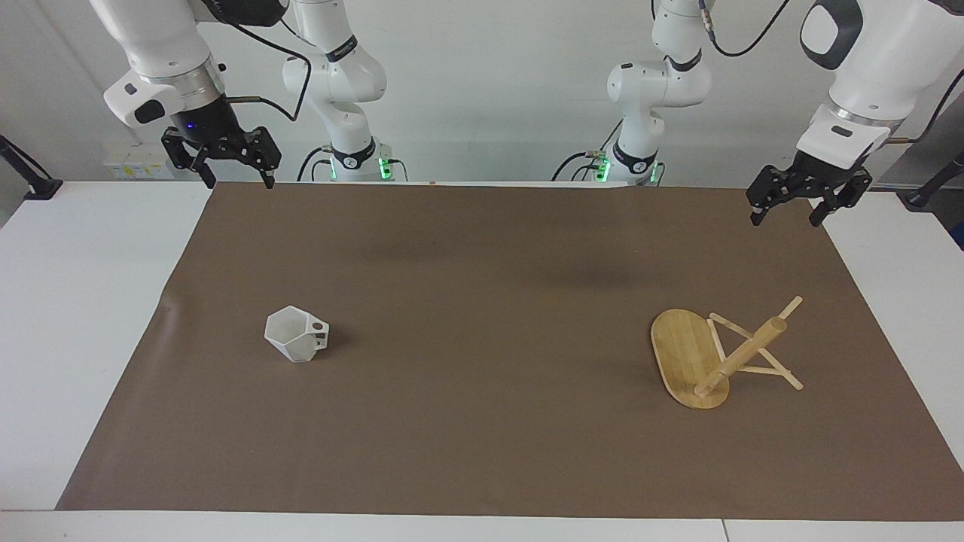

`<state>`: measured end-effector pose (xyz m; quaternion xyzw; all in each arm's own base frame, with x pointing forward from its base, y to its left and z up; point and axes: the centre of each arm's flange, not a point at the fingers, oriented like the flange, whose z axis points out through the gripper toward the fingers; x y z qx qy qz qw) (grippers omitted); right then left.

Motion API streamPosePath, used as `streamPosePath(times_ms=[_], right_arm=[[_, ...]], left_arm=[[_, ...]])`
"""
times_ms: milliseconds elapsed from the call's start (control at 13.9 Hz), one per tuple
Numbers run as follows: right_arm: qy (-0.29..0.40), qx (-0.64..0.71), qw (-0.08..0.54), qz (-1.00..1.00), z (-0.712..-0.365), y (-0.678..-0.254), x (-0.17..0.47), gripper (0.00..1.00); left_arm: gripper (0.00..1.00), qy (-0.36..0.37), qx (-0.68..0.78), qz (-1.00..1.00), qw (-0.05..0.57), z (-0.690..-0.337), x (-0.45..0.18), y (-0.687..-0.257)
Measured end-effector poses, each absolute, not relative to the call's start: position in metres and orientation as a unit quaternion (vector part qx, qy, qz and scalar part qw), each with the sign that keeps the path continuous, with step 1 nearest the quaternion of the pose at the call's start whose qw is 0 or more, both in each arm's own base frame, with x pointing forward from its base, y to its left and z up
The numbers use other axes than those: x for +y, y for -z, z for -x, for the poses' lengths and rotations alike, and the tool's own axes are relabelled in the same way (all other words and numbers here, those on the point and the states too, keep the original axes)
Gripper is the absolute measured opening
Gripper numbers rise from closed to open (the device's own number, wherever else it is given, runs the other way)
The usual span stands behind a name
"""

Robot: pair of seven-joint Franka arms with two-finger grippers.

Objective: Hang cup on rack

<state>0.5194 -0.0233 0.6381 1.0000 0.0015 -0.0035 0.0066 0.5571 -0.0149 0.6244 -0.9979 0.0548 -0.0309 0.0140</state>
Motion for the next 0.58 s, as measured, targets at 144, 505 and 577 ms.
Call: streamPosePath(times_ms=[144, 505, 577], right_arm=[[0.003, 0.001, 0.007, -1.000, -0.5194, -0.6381, -0.0234, 1.00], [-0.023, 0.003, 0.008, -1.000, -0.5254, -0.6407, -0.0228, 1.00], [-0.033, 0.004, 0.008, -0.999, -0.5285, -0.6396, -0.0227, 1.00]], left_arm=[[1.00, 0.031, 0.055, 0.998, 0.014, -0.5571, -0.0149, -0.6243], [1.00, 0.031, 0.055, 0.998, 0.014, -0.5571, -0.0149, -0.6242], [1.00, 0.031, 0.055, 0.998, 0.014, -0.5571, -0.0149, -0.6242]])
